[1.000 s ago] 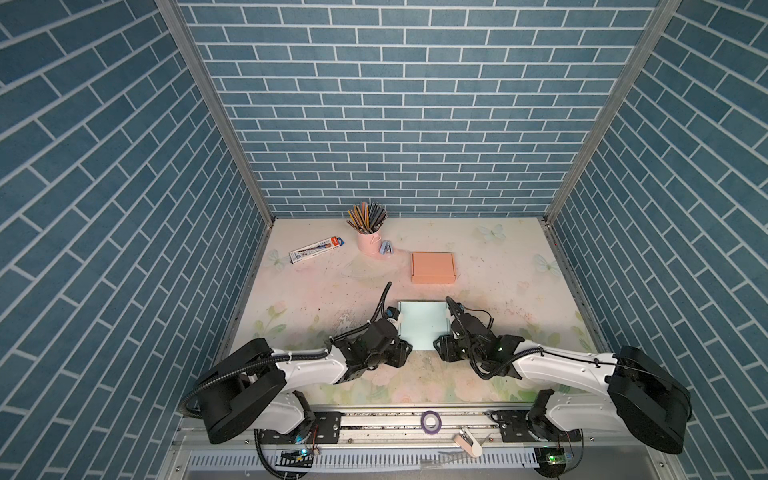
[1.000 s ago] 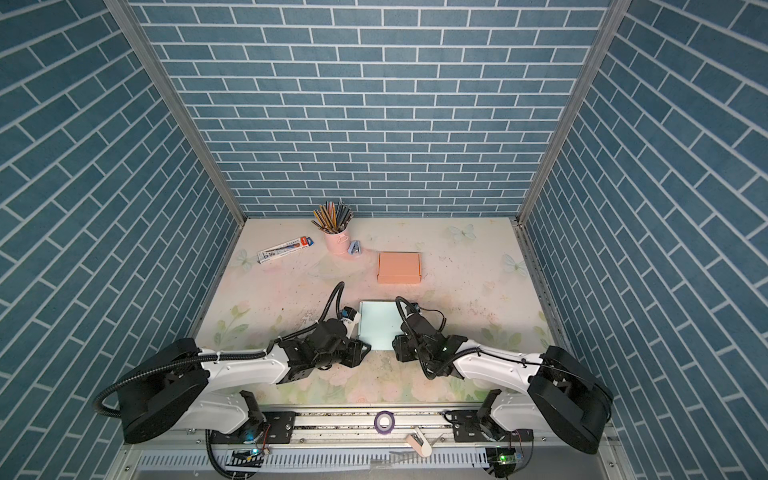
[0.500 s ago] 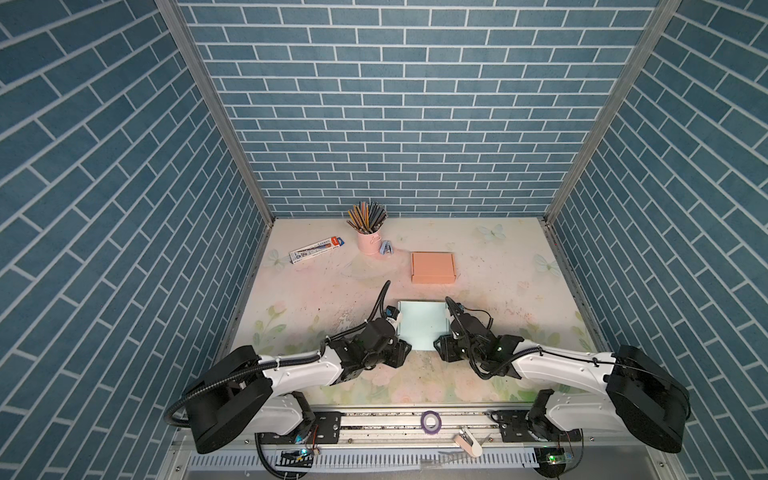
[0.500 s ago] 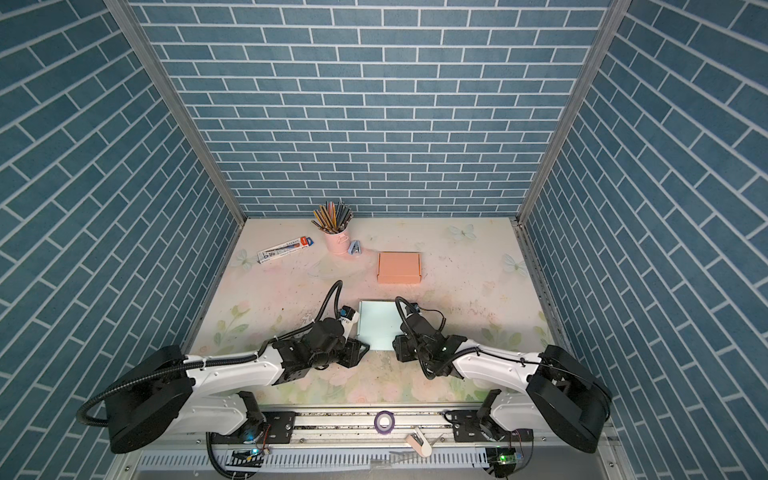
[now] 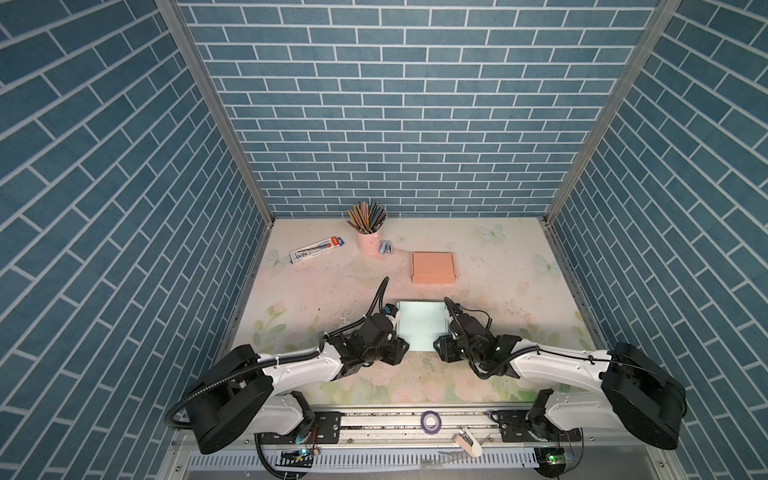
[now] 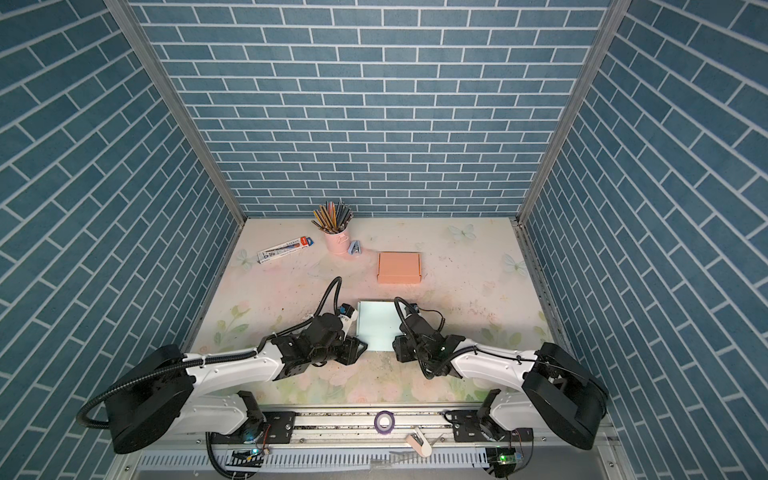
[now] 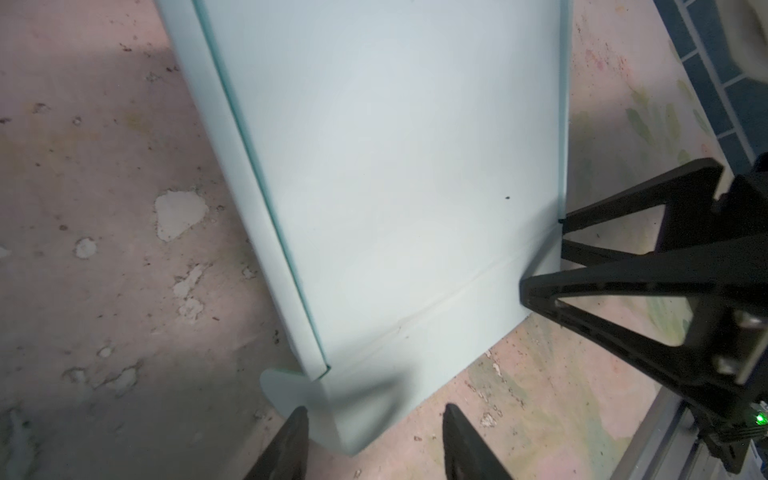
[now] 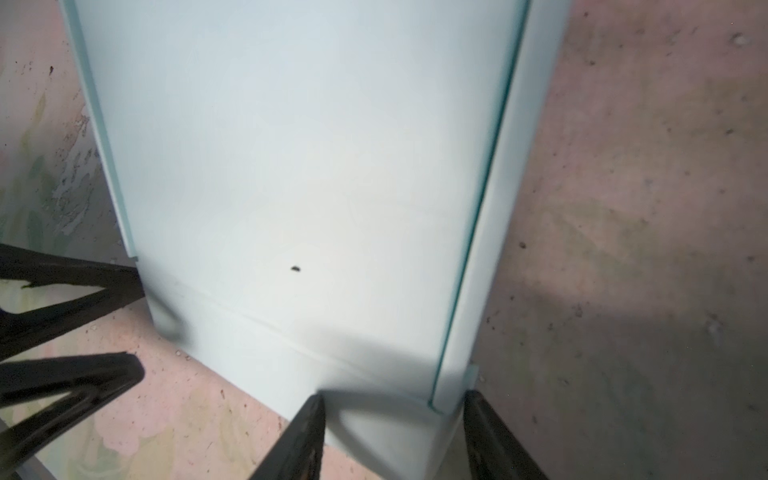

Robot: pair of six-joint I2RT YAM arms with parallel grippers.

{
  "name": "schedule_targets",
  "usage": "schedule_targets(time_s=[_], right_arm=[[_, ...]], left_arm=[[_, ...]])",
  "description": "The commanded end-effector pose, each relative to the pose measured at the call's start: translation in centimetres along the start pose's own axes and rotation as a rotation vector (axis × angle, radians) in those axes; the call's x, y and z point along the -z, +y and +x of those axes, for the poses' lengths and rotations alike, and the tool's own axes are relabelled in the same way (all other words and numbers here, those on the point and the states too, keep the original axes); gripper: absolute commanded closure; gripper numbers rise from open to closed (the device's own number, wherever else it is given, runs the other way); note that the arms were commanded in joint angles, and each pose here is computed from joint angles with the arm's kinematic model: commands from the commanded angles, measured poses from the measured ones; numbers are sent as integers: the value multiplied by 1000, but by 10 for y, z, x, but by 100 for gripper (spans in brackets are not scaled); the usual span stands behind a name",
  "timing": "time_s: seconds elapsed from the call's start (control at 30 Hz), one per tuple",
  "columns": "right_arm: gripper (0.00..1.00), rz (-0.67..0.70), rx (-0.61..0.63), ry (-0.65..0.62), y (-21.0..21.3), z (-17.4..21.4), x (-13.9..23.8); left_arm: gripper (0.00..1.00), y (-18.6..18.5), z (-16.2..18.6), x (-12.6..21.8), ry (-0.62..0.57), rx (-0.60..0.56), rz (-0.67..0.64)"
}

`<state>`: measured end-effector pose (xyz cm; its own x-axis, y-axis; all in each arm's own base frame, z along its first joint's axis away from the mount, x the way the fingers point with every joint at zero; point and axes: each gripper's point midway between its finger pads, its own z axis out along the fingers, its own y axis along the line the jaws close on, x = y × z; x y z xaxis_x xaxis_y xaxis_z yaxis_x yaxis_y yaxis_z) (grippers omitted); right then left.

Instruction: Fold the paper box

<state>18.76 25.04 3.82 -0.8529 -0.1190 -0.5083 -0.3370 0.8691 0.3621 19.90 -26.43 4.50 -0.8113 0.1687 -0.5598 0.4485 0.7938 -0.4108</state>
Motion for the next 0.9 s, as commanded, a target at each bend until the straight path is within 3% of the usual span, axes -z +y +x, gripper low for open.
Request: schedule_targets(time_s=[0.0,0.4,0.87], right_arm=[[46,-7,-17,-11,7,-7,0],[47,-64,-18,-17,21,-14,-2],[47,-27,5,-22,19,-18,-10]], left_arm=[[47,-5,-9,-5,-17,-1,16],[49,-18,-18,-6,-42,10,75],[52,-11,-15,-17,-34,23,48]])
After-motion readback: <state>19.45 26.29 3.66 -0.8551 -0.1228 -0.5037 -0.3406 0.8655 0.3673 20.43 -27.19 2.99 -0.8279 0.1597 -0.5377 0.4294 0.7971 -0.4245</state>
